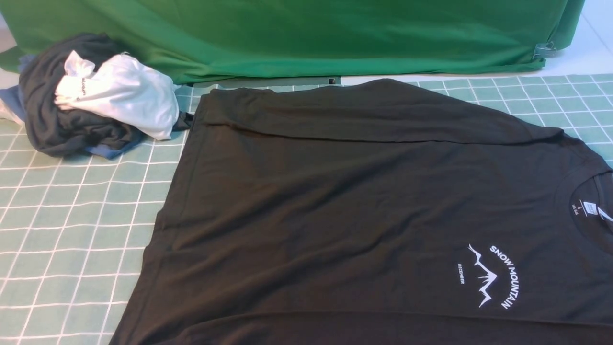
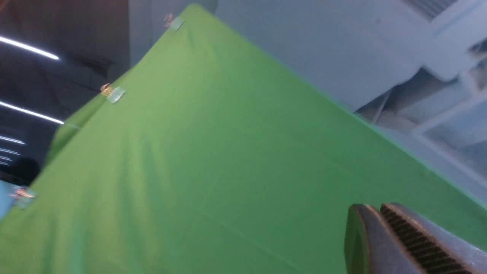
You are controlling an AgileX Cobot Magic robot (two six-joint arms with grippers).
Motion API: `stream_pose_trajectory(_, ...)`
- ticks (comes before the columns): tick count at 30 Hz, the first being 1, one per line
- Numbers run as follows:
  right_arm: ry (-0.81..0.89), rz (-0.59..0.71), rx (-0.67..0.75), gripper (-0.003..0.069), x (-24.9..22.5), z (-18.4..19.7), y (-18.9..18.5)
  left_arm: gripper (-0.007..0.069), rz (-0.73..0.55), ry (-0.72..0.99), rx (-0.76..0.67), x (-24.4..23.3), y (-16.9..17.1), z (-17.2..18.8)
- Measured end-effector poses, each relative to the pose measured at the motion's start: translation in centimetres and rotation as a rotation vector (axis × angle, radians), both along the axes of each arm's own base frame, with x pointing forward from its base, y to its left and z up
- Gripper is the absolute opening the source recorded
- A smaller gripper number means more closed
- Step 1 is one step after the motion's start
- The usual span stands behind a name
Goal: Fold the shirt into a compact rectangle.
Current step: 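Grasp the left edge of the dark T-shirt lying flat on the table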
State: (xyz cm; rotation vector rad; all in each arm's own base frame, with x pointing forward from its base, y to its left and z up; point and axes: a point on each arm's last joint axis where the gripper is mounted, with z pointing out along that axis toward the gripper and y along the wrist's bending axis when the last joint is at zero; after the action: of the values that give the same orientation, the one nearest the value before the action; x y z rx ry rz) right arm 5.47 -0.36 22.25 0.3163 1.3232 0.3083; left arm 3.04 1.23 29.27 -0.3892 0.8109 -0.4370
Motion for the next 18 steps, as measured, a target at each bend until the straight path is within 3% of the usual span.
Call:
stream_pose_trajectory(4,-0.055,-0.008,0.014,0.0244,-0.1,0.5,-0.1,0.0034,-0.047,0.169,0.051,0.6,-0.6,4.8)
stream_pose_trajectory(8,-0.136,-0.003,0.077,0.0237,-0.3,1.1,-0.2,0.0034,-0.1,0.73,0.153,4.5,-1.1,7.1)
stream_pose_trajectory(10,-0.129,0.025,0.121,0.0188,-0.5,1.9,-0.1,0.0034,-0.151,1.066,0.267,7.0,-1.3,6.4)
stream_pose_trajectory(11,-0.108,0.045,0.099,0.0131,-0.7,3.0,0.1,0.0034,-0.202,1.22,0.303,8.0,-1.5,5.6)
stream_pose_trajectory(14,-0.037,0.076,0.007,0.0034,-0.9,6.4,0.5,0.0034,-0.339,1.476,0.357,10.2,-1.9,2.9)
stream_pose_trajectory(18,0.212,0.145,-0.177,0.0008,1.1,10.6,1.1,0.0008,-0.546,1.624,0.379,12.5,-2.9,-1.4)
